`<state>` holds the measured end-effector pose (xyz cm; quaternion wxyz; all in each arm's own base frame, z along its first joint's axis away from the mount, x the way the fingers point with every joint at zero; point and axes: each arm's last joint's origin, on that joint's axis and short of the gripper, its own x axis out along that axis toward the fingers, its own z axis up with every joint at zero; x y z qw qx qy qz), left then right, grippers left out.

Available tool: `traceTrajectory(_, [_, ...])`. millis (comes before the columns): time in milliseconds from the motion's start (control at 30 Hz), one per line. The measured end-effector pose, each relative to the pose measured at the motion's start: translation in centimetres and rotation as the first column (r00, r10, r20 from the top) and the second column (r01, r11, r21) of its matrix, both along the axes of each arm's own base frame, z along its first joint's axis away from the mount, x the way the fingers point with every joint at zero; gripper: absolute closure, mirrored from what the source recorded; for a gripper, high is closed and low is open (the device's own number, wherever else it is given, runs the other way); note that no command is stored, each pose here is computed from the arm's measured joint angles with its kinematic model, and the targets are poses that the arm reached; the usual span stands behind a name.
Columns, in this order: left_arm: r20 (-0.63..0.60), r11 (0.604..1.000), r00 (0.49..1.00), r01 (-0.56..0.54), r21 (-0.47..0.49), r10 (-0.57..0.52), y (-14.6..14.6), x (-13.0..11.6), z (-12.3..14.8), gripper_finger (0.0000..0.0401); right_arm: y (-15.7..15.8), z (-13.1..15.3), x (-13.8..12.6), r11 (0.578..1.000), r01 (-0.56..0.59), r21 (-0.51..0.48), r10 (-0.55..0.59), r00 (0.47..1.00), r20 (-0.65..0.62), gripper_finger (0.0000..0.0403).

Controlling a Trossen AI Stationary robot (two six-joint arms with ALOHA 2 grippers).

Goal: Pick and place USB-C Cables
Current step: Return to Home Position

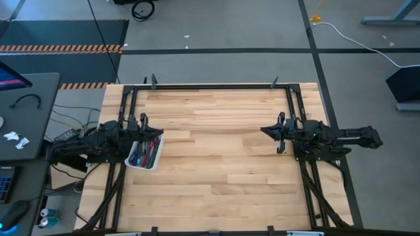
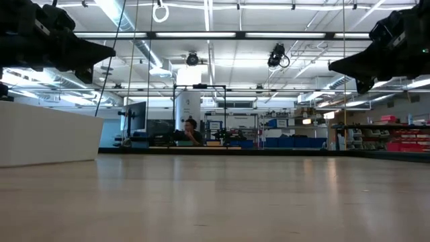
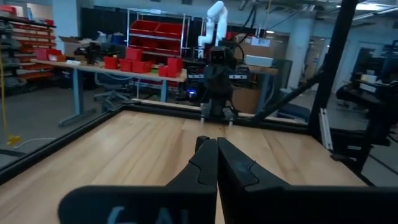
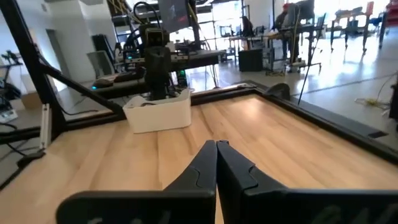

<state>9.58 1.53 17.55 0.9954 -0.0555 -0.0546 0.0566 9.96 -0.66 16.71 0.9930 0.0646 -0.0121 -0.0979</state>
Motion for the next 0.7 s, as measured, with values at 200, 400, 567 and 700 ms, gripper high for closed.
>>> traceTrajectory(200, [-0.024, 0.999, 0.999, 0.025, -0.032, -0.026, -0.21, 0.06, -0.27, 0.0385, 0.0, -0.06, 0.04, 1.0, -0.002, 0.028, 0.002, 1.0, -0.001, 0.0382])
traceTrajectory(400, [-0.028, 0.999, 0.999, 0.024, -0.029, -0.025, -0.2, 0.06, -0.31, 0.0367, 0.0, -0.05, 0.04, 1.0, -0.002, 0.027, 0.002, 1.0, -0.001, 0.0381])
traceTrajectory(567, [-0.028, 0.999, 0.999, 0.024, -0.028, -0.025, -0.2, 0.06, -0.32, 0.037, 0.0, -0.05, 0.04, 1.0, -0.002, 0.027, 0.002, 1.0, -0.001, 0.0381])
traceTrajectory(700, [-0.028, 0.999, 0.999, 0.024, -0.029, -0.025, -0.2, 0.06, -0.32, 0.0377, 0.0, -0.05, 0.04, 1.0, -0.002, 0.028, 0.002, 1.0, -0.001, 0.038])
